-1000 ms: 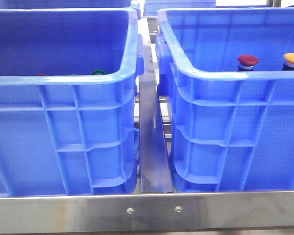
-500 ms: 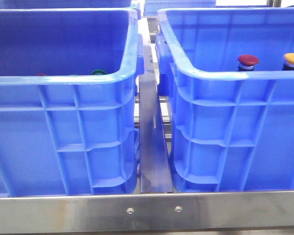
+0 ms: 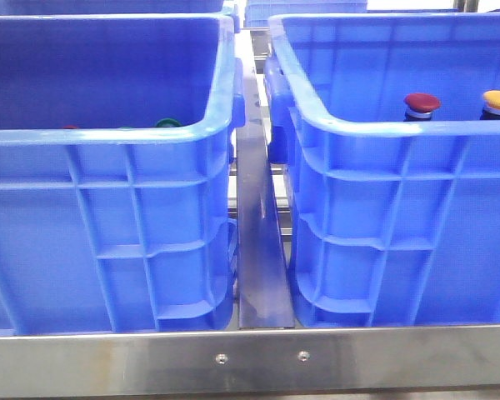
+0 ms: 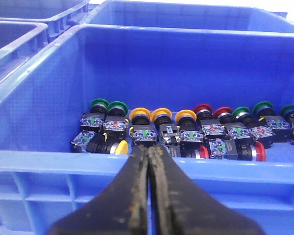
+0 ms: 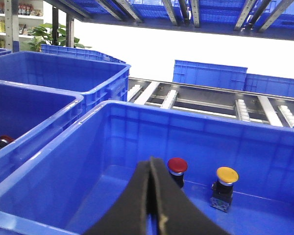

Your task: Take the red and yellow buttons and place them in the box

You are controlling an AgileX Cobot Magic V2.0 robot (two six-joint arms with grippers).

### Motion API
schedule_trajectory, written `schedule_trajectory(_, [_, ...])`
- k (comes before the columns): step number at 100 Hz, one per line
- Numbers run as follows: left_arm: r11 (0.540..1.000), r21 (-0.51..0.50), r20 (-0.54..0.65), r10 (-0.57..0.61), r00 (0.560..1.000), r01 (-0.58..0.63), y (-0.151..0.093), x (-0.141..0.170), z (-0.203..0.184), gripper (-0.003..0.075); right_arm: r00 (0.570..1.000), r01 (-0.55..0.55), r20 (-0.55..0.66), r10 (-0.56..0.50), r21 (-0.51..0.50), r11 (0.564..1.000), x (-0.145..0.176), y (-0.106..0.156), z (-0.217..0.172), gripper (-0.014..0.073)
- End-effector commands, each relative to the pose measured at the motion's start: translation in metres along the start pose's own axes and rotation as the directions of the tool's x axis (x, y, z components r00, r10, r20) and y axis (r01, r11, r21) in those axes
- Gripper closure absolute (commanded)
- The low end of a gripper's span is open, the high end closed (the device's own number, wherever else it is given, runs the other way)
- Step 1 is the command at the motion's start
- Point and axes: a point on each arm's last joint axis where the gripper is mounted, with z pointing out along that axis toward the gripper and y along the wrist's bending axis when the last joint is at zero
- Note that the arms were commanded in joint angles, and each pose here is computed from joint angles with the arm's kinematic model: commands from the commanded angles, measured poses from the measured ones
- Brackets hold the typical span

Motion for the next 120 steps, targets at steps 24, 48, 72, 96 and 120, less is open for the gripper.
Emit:
schedule_trajectory(24, [1.0,0.018,0.088,-0.02,0.996,0.018,-0.001,-0.002,-0.002,0.0741,0.999,-0.016,0.048,0.014,0.038,0.999,-0.011,-0.004,-0.001,0.0663])
schedule_trajectory(48, [1.0,0.018,0.088,-0.02,0.996,0.018,-0.001,-0.002,-0.002,0.0741,0.996,-0.038,0.084,0.023,0.18,0.983,-0.005,-0.017,0.0,0.0663])
schedule_trajectory(72, [1.0,0.018,0.088,-0.02,0.996,0.018,-0.001,-0.002,-0.002,0.0741,0.999,-0.043,0.039,0.035,0.237,0.97,0.002,-0.022,0.0,0.0663])
schedule_trajectory(96, [1.0,0.018,0.088,-0.02,0.996,0.018,-0.001,-0.002,-0.002,0.0741,0.999,-0.031,0.038,0.025,0.167,0.985,0.024,-0.022,0.004,0.0663])
schedule_trajectory(120, [1.0,0.018,0.088,-0.02,0.996,0.018,-0.001,-0.002,-0.002,0.0741,0.994,-0.064,0.098,0.045,0.195,0.979,0.052,-0.022,0.006,0.0663])
